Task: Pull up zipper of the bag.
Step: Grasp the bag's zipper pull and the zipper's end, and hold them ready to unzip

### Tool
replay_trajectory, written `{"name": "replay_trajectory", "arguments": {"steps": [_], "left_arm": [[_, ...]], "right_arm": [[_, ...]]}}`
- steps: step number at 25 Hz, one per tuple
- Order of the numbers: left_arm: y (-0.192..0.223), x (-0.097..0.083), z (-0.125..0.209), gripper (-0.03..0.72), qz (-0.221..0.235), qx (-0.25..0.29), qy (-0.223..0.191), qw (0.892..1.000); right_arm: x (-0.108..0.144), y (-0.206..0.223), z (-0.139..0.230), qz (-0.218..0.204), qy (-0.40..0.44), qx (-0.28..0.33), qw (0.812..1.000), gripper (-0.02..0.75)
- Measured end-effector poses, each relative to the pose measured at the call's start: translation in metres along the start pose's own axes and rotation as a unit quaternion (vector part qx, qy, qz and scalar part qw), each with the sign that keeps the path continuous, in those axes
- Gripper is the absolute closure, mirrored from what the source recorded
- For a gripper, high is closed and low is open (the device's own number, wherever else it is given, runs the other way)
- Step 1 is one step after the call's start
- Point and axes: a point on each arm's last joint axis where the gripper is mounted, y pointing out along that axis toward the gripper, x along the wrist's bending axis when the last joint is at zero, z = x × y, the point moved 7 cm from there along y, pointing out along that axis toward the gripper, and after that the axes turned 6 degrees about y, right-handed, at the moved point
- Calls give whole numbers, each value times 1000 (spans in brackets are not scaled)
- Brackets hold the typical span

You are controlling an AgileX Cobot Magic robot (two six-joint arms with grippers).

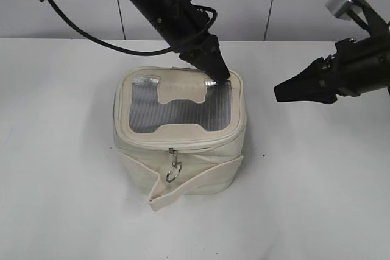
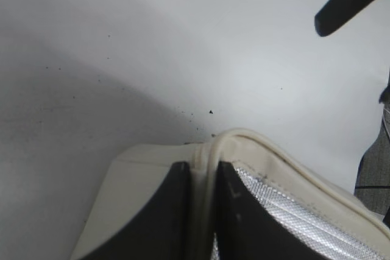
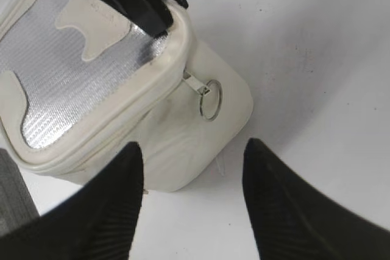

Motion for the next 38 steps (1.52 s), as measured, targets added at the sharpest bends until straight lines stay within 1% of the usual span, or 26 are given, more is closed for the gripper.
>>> {"name": "replay_trajectory", "arguments": {"steps": [6,9,14,19,23,30,35,36,38], "left_arm": [[0,0,0,597,0,0,0,1000],[0,0,0,597,0,0,0,1000],[0,0,0,597,0,0,0,1000],[0,0,0,597,0,0,-1,1000],[0,0,0,597,0,0,-1,1000],[0,0,0,597,0,0,-1,1000],[0,0,0,597,0,0,-1,1000],[0,0,0,597,0,0,-1,1000],[0,0,0,597,0,0,-1,1000]], "right_arm": [[0,11,9,-12,-28,11,999,321],[6,29,16,-16,-56,29,998,321],[4,60,28,22,-81,56,995,321],[-1,63,22,40,-90,35,994,321],[-1,64,14,41,-102,12,994,321],[-8,75,21,39,-91,20,995,321],[-15,84,16,38,-87,14,995,321],[-16,86,14,36,-87,13,995,325],[-17,88,10,33,-90,10,995,356]]}}
